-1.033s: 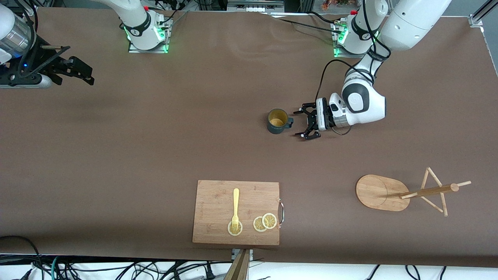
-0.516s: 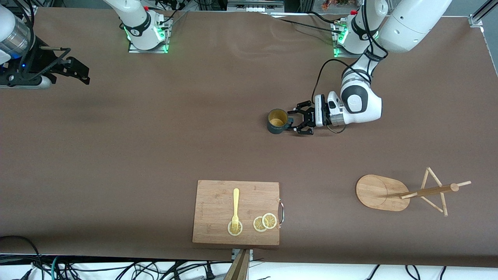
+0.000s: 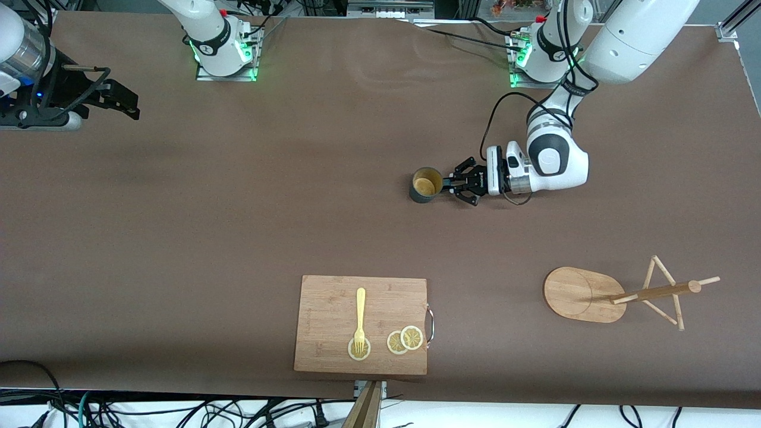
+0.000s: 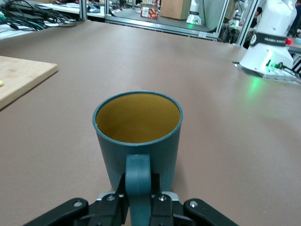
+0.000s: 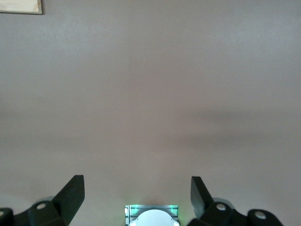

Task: Pass cup and hang on rack
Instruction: 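Lift the mug by its handle and carry it toward the rack, then lower the mug handle onto a rack peg with the left gripper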

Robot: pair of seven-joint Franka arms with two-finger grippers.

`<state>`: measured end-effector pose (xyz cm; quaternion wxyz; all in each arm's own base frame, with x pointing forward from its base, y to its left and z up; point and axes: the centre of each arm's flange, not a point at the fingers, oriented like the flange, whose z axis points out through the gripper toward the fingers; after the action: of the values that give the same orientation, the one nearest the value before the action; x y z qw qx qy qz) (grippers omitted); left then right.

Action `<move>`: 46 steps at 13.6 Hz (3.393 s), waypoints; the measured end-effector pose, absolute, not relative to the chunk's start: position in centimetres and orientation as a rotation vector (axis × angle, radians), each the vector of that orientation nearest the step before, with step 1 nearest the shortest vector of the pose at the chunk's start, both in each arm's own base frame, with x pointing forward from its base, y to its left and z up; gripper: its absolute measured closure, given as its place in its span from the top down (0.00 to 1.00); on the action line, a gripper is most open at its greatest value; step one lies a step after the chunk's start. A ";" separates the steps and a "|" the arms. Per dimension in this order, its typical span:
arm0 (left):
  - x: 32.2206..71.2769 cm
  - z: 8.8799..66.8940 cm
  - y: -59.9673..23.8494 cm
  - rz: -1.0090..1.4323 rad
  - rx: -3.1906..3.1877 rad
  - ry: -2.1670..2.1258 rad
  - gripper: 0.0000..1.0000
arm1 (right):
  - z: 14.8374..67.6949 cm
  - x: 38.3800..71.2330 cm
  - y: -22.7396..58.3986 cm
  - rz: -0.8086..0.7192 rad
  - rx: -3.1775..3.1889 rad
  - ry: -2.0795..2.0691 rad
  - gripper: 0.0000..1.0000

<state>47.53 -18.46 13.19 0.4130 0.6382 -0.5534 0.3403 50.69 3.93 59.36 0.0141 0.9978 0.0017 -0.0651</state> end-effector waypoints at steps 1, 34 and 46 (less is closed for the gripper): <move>47.8 13.4 -18.1 0.857 1.603 -1.353 0.21 | 59.5 50.9 3.9 -0.206 3.107 0.010 1.00; 58.2 26.4 22.1 -0.003 1.451 0.256 0.21 | 59.0 52.6 4.1 -0.226 3.113 0.012 1.00; 60.9 22.9 24.5 0.018 1.262 0.375 0.21 | 59.1 52.7 4.2 -0.212 3.120 0.014 1.00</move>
<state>60.93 24.51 22.92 0.7909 0.5866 0.1741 0.0081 52.72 4.24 59.11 0.0072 0.9977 0.0045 -0.0678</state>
